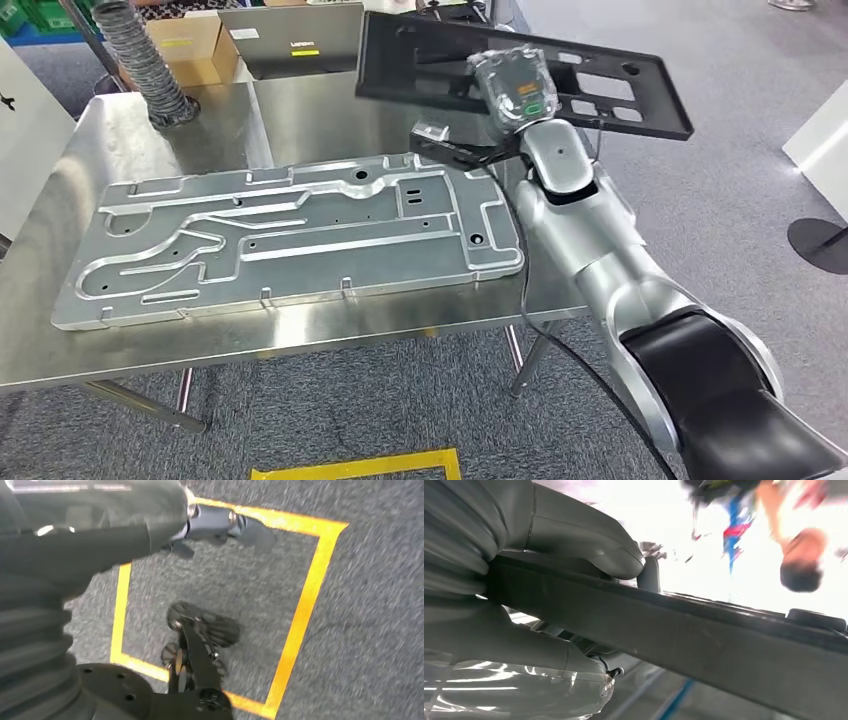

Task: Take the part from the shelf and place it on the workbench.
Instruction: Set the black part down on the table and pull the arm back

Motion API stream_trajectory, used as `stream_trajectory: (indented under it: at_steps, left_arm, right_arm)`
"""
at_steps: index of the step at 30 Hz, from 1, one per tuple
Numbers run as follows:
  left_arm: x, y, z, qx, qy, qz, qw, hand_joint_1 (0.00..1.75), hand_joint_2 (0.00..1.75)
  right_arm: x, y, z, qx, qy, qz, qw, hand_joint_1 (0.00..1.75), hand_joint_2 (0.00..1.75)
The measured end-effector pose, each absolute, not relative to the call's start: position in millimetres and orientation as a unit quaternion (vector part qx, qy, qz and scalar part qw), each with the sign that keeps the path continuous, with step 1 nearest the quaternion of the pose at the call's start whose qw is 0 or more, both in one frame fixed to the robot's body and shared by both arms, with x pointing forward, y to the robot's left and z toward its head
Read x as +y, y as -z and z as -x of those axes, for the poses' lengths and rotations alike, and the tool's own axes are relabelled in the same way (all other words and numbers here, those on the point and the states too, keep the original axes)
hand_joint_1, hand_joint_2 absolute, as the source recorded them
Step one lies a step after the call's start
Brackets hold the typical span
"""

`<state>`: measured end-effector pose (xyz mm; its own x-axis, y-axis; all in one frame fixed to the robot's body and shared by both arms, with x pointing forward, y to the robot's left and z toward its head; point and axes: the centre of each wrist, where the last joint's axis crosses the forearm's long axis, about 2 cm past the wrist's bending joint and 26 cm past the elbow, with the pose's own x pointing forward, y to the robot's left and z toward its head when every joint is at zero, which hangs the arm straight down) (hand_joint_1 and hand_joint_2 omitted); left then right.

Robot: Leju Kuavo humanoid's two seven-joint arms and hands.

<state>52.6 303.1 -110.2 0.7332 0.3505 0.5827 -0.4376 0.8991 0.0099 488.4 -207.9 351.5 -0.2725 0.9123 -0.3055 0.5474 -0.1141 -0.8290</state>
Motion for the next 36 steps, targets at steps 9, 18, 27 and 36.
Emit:
stream_trajectory:
  at_steps: [9, 18, 27, 36]
  left_arm:
    - [301, 109, -59, -0.310, -0.195, -0.077, 0.927, 0.00, 1.75]
    - [297, 109, -63, -0.323, -0.183, -0.073, 0.926, 0.00, 1.75]
    - [297, 109, -64, -0.331, -0.179, -0.065, 0.924, 0.00, 1.75]
    - [298, 108, -70, -0.337, -0.169, -0.071, 0.923, 0.00, 0.00]
  right_arm:
    - [-147, -295, -479, -0.588, -0.635, 0.458, 0.204, 1.75, 1.75]
    - [-144, -239, -463, -0.569, -0.658, 0.407, 0.278, 0.44, 0.44]
    - [-150, -200, -449, -0.546, -0.664, 0.381, 0.340, 0.00, 0.00]
    - [-159, -192, -447, -0.598, -0.631, 0.348, 0.353, 0.00, 0.00]
